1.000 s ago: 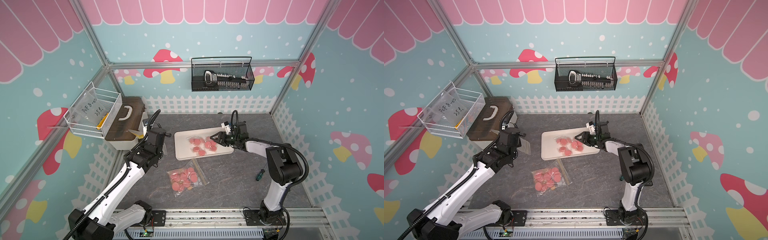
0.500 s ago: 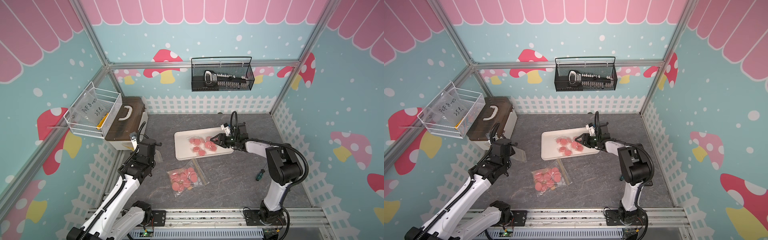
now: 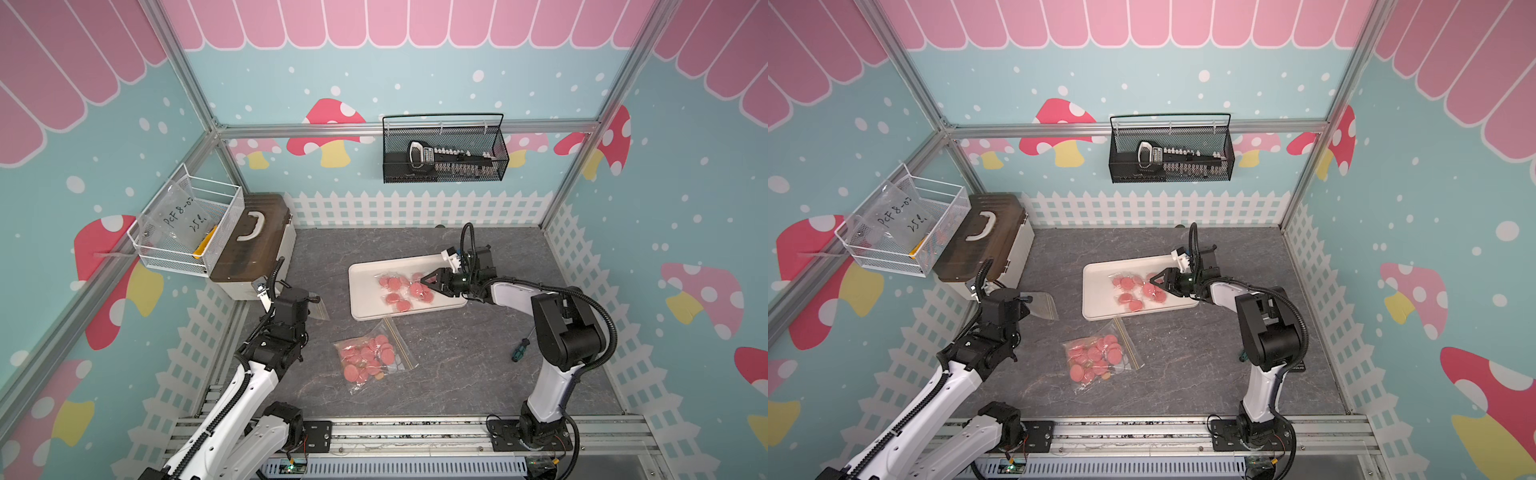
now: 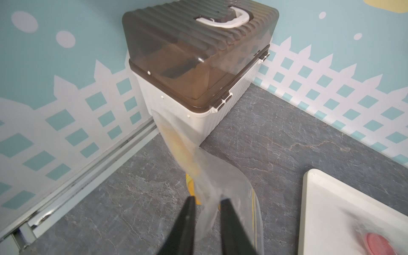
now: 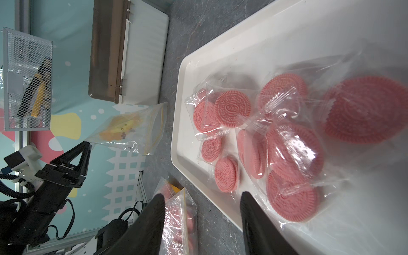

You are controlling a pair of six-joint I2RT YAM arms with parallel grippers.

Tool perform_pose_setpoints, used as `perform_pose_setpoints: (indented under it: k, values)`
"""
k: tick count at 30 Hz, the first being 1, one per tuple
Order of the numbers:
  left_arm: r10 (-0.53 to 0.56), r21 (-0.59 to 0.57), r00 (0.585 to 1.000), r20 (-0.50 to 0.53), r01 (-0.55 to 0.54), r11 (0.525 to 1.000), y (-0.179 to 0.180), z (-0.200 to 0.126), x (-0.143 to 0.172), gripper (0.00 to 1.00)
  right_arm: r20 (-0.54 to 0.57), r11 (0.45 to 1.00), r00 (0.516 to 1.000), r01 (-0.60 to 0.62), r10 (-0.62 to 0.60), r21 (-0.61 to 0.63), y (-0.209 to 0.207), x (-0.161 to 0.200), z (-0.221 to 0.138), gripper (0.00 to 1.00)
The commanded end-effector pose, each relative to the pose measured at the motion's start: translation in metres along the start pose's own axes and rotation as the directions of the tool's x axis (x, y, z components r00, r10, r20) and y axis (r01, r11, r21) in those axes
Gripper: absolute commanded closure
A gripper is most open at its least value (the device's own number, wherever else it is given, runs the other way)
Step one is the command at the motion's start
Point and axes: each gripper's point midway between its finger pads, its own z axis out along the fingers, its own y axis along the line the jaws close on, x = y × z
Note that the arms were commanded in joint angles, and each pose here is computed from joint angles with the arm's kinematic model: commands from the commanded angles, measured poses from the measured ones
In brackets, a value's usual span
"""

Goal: Pour cookies out of the ziploc bag
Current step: Place the ziploc bag at the center of the board.

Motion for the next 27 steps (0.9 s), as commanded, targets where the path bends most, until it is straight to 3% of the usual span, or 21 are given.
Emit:
perform_pose_setpoints:
  k: [1,3,6,9,17,27]
  values:
    - [-0.055,-0.008,0.998,-0.028,0.055,0.998,0.008,-0.004,0.007,0.59,-0.006,0.999,1.0,0.031,-0.031,-0.018,0.012,0.002,-0.004,0.45]
    - [-0.062,-0.015,0.998,-0.033,0.062,0.998,0.013,-0.007,0.007,0.48,-0.007,0.999,0.999,0.032,-0.032,-0.018,0.012,0.002,-0.004,0.45]
    - [-0.057,-0.022,0.998,-0.036,0.056,0.998,0.017,-0.012,0.006,0.43,-0.011,0.999,1.0,0.028,-0.029,-0.017,0.01,0.002,-0.003,0.45]
    - [-0.043,-0.035,0.998,-0.047,0.042,0.999,0.02,-0.013,0.006,0.32,-0.013,1.0,1.0,0.026,-0.026,-0.018,0.009,0.002,-0.002,0.45]
    - [0.001,0.021,0.992,-0.126,0.002,1.0,-0.002,-0.009,0.011,0.27,-0.045,0.999,0.998,0.048,-0.047,0.006,0.009,0.01,-0.007,0.45]
    - [0.101,0.192,0.948,-0.302,-0.043,0.98,-0.05,-0.008,0.032,0.23,-0.169,0.992,0.979,0.122,-0.115,0.035,0.008,0.062,-0.006,0.45]
